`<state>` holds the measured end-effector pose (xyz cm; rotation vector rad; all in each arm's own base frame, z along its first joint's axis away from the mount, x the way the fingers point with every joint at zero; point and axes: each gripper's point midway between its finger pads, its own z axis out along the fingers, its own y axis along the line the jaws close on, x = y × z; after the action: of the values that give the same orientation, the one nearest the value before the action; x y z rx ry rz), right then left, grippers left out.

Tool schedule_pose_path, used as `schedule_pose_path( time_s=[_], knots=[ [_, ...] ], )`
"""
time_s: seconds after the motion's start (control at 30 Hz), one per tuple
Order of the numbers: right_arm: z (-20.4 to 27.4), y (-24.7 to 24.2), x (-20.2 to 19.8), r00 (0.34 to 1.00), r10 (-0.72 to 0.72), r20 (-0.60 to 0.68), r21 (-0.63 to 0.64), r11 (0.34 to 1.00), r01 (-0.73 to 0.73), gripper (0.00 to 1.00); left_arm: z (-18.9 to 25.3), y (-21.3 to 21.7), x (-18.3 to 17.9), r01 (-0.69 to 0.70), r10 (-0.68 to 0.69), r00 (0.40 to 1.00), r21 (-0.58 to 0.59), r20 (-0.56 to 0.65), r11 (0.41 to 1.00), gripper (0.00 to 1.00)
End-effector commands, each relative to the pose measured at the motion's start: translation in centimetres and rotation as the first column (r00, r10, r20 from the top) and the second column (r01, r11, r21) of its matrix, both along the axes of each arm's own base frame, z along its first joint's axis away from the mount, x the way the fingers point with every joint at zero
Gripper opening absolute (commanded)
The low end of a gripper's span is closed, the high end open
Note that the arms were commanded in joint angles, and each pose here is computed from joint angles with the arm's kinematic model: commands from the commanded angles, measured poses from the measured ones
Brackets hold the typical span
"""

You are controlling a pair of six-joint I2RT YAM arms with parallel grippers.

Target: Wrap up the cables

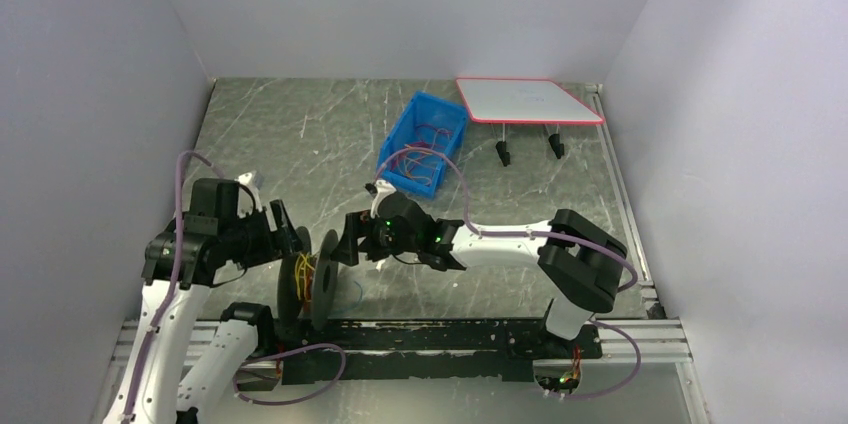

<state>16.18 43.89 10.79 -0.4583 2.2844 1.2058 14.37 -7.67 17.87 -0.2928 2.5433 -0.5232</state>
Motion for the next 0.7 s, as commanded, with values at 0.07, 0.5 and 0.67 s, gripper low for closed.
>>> schedule_pose_path(
  time_s=[0.07,0.5,0.67],
  knots=[
    [1.5,0.6,0.3,1.0,-0.01,0.026,0.051,0.999,0.008,0.85,-0.1,1.5,-1.6,-0.081,0.084,0.995,0.057,-0.06,0.995,0.69],
    [2.3,-2.0,-0.3,0.998,-0.049,0.036,0.08,0.996,0.046,0.85,-0.1,0.8,0.1,-0.042,0.044,0.997,0.037,-0.058,0.998,0.37],
    [2.6,-3.3,-0.4,0.996,-0.072,0.055,0.08,0.995,0.067,0.85,0.1,1.1,1.0,-0.047,0.05,0.998,0.06,-0.045,0.997,0.2]
  ],
)
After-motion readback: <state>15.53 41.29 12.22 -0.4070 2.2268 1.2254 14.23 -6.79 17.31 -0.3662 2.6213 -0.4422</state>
